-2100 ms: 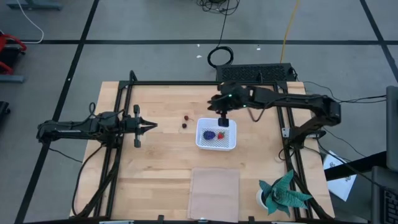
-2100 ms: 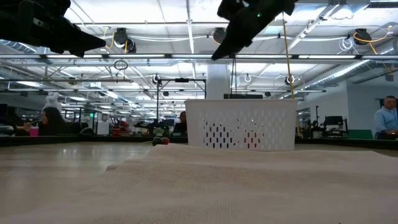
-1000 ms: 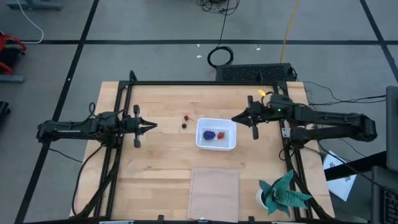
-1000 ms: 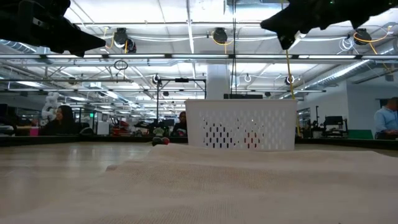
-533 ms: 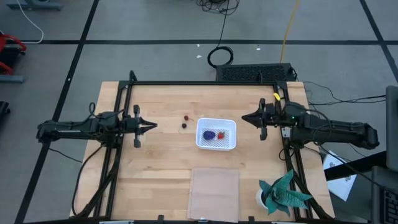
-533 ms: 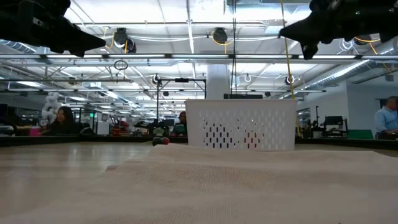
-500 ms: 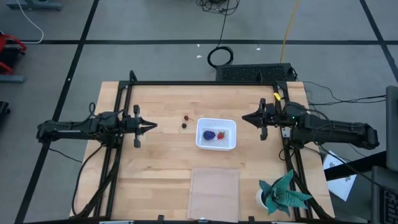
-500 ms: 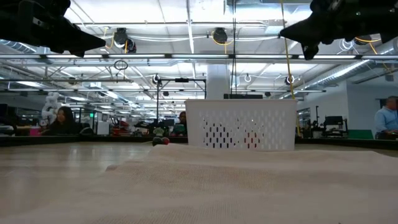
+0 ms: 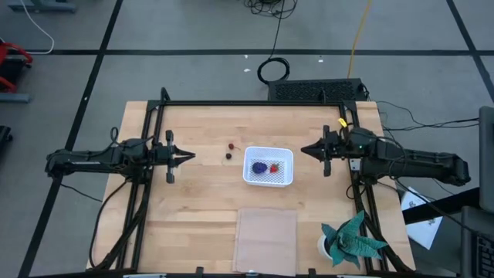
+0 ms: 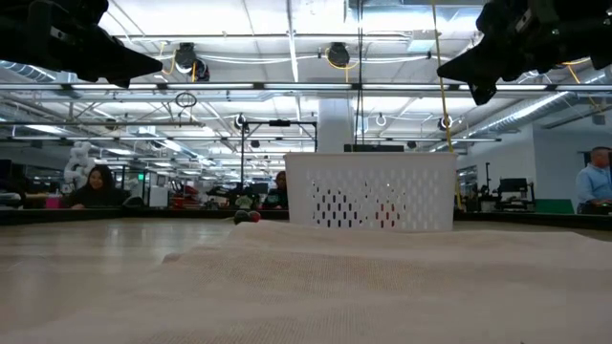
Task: Pick and placing Produce into tupperware
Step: Put the black cherry into the white basket
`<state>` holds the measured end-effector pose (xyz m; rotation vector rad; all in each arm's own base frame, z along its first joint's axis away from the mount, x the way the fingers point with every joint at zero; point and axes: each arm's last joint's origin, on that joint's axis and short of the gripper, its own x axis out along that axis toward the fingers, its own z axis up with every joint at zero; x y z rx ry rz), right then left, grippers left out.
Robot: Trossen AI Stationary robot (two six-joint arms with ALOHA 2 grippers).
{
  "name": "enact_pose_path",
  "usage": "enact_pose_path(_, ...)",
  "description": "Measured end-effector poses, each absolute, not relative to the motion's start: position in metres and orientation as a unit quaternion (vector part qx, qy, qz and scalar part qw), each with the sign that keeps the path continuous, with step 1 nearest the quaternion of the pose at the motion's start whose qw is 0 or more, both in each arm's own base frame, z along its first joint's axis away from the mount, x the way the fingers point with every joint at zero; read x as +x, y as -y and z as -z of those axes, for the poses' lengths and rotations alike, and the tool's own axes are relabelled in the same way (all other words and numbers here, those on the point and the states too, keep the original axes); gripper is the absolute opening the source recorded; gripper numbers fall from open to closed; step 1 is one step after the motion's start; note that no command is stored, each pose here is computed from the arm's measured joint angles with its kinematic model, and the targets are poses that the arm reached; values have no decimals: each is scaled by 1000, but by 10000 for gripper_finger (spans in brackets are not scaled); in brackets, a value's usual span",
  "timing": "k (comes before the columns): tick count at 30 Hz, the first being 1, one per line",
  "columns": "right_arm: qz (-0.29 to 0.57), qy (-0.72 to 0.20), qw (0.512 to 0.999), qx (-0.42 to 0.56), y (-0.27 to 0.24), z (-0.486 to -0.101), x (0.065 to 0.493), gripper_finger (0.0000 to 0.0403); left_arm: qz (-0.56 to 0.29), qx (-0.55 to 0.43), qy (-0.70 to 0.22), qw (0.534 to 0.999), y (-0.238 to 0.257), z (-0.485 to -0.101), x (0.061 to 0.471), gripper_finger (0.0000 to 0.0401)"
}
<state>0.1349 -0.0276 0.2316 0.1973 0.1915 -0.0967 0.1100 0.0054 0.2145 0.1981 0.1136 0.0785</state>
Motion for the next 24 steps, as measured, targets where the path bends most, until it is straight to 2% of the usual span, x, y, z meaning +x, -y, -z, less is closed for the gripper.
enact_pose_path(10,44,-43,994,94,26,-196,129,0,-39,98,-57,993,-5,-214,110,26)
enact_pose_path(24,23,-5,998,55,24,-195,125,0,-39,99,-57,993,-5,-215,110,26)
